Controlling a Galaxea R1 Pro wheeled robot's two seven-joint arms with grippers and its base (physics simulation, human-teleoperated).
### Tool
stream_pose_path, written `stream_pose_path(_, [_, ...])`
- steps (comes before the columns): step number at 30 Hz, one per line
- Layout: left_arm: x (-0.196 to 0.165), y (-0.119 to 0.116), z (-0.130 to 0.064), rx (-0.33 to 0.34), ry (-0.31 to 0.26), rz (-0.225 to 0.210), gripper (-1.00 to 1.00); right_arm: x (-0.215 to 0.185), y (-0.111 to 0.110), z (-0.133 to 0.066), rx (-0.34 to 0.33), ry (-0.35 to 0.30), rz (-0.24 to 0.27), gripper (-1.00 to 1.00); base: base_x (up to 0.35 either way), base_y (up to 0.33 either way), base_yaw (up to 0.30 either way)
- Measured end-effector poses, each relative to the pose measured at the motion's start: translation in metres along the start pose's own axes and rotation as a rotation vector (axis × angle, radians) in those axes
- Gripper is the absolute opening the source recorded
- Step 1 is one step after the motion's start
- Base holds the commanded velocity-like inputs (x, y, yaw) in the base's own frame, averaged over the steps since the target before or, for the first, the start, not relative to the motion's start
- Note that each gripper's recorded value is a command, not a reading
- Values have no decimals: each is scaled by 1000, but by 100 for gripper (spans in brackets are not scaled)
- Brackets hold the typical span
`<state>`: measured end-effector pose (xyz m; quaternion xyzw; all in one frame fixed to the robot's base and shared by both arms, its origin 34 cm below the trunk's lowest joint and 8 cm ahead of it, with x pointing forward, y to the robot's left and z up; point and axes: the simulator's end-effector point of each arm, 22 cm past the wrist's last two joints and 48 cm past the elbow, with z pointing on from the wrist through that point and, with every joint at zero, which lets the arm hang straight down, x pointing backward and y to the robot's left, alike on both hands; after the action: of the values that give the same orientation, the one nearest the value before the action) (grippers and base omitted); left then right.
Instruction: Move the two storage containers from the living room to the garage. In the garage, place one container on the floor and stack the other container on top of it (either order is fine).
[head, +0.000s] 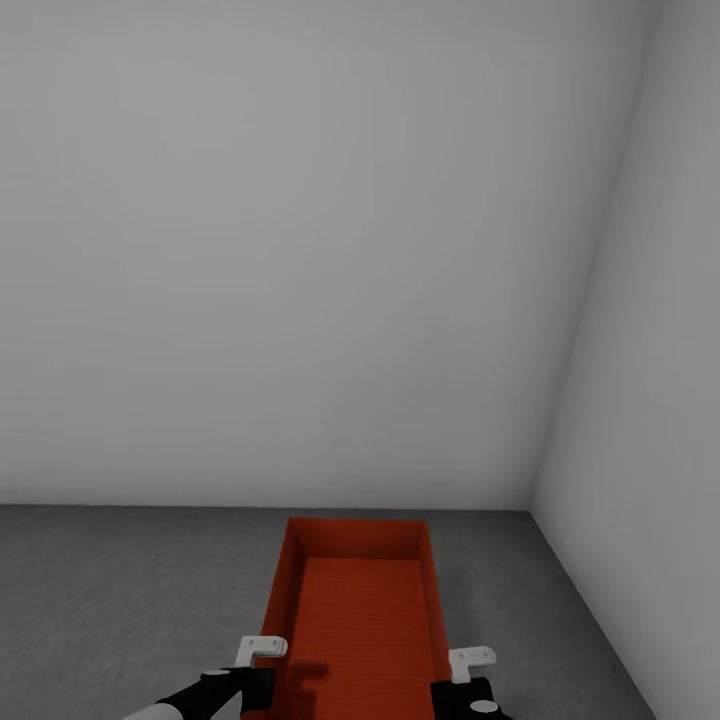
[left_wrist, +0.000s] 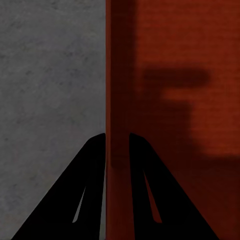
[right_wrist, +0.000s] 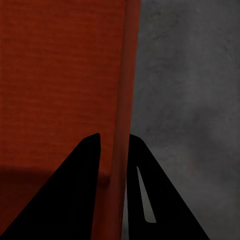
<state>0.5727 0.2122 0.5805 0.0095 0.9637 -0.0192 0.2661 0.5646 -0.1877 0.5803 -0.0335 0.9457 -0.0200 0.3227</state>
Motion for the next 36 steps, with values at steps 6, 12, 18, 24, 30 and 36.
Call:
stream_pose_path(6, [5,0,8,0,0,0,-100,6,0,8,0,0,0,-100,0,0,0])
stream_pose_path(12, [11,1,17,0,0,0,-100,13,1,16,0,0,-1,-100,0,0,0])
stream_pose_path(18, [17,1,26,0,1,-1,-100,20,2,24,0,2,-1,-100,0,0,0])
stream_pose_path(24, [27,1,36,0,8,-1,-100,30,3,33,0,8,-1,-100,0,0,0])
stream_pose_path(30, [37,2,47,0,17,-1,-100,42,4,43,-1,17,-1,-100,0,0,0])
stream_pose_path(36, [48,2,58,0,26,-2,-100,54,5,52,-2,26,-1,-100,0,0,0])
